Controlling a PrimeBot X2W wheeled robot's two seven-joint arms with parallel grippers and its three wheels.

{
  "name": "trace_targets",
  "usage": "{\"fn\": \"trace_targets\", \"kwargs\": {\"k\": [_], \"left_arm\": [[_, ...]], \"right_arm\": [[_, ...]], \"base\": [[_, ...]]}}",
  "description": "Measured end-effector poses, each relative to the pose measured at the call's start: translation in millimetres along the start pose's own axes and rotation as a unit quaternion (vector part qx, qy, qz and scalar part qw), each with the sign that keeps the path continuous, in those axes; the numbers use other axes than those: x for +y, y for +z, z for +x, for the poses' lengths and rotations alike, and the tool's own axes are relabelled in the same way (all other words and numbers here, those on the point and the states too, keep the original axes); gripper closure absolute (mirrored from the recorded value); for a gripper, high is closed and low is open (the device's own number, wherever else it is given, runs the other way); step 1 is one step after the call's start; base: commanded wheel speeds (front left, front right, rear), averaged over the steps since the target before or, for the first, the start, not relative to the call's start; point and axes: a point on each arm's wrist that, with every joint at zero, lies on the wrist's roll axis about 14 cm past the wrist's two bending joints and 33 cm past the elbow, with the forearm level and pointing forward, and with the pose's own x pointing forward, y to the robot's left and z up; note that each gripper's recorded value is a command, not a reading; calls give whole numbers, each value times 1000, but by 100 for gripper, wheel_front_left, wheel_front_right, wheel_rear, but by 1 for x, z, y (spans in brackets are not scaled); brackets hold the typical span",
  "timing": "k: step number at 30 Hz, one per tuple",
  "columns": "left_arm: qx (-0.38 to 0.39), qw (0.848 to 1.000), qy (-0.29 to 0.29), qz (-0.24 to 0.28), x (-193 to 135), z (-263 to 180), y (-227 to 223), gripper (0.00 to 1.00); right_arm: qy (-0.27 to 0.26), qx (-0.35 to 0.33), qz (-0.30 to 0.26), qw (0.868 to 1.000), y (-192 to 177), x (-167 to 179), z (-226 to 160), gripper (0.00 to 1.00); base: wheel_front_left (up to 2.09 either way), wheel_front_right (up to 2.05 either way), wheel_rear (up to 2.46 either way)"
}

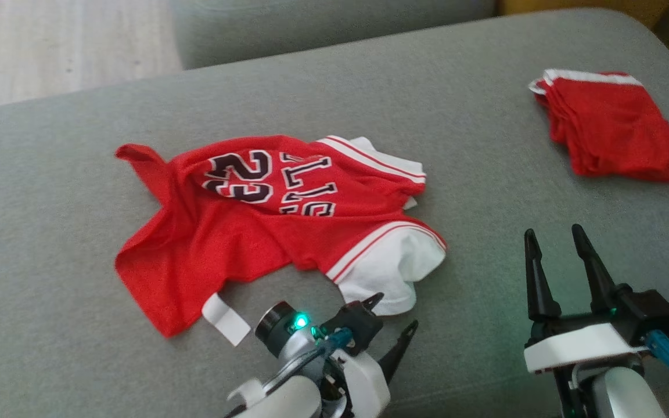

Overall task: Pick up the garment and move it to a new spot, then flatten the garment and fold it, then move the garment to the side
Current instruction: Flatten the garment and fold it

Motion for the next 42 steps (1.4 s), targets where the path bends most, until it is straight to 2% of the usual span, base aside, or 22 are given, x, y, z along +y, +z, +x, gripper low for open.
{"fn": "trace_targets", "kwargs": {"k": [8, 9, 10, 11, 15, 17, 20, 22, 26, 31, 34, 37, 38, 39, 40, 41, 42], "left_arm": [[99, 993, -2, 67, 13, 17, -47, 0], [105, 992, -2, 72, 15, 18, -50, 38], [107, 992, 0, 71, 16, 19, -51, 91], [109, 992, -3, 70, 15, 21, -51, 100], [104, 993, 3, 49, 20, 25, -47, 100], [82, 996, 10, 17, 20, 27, -37, 100], [11, 998, 19, -54, 19, 32, 0, 100], [-36, 994, 26, -99, 21, 35, 29, 100], [-100, 985, 27, -135, 27, 38, 75, 100], [-122, 972, 15, -201, 19, 34, 94, 100], [-95, 979, 23, -181, 13, 34, 77, 100], [10, 993, 8, -118, -2, 30, 22, 100], [51, 993, 1, -108, -6, 26, 1, 92], [90, 991, -6, -98, -9, 19, -20, 67], [118, 988, -13, -94, -12, 12, -36, 36], [118, 988, -13, -94, -12, 12, -36, 0], [143, 985, -18, -98, -15, 4, -51, 0]], "right_arm": [[-26, 9, 3, 1000, -5, -16, -1, 0], [-27, 8, 2, 1000, -4, -17, 0, 0], [-28, 8, 2, 1000, -3, -18, 0, 0], [-30, 9, 1, 1000, -4, -19, 0, 0], [-31, 11, 2, 999, -5, -19, 0, 0], [-31, 11, 3, 999, -6, -19, 0, 0], [-31, 10, 7, 999, -5, -19, 1, 0], [-31, 10, 7, 999, -5, -19, 2, 0], [-28, 6, 11, 1000, -4, -17, 2, 0], [-28, 4, 12, 1000, -2, -17, 2, 0], [-31, 4, 12, 999, -2, -19, 0, 0], [-34, 4, 12, 999, -2, -21, -2, 0], [-36, 3, 12, 999, -2, -22, -2, 0], [-37, 3, 12, 999, -2, -23, -2, 0], [-38, 3, 12, 999, -2, -23, -2, 0], [-38, 3, 12, 999, -2, -23, -2, 0], [-38, 4, 12, 999, -2, -24, -2, 0]], "base": [[0, 0, 0], [0, 0, 0], [0, 0, 0], [0, 0, 0], [0, 0, 0], [0, 0, 0], [0, 0, 0], [0, 0, 0], [0, 0, 0], [0, 0, 0], [0, 0, 0], [0, 0, 0], [0, 0, 0], [0, 0, 0], [0, 0, 0], [0, 0, 0], [0, 0, 0]]}}
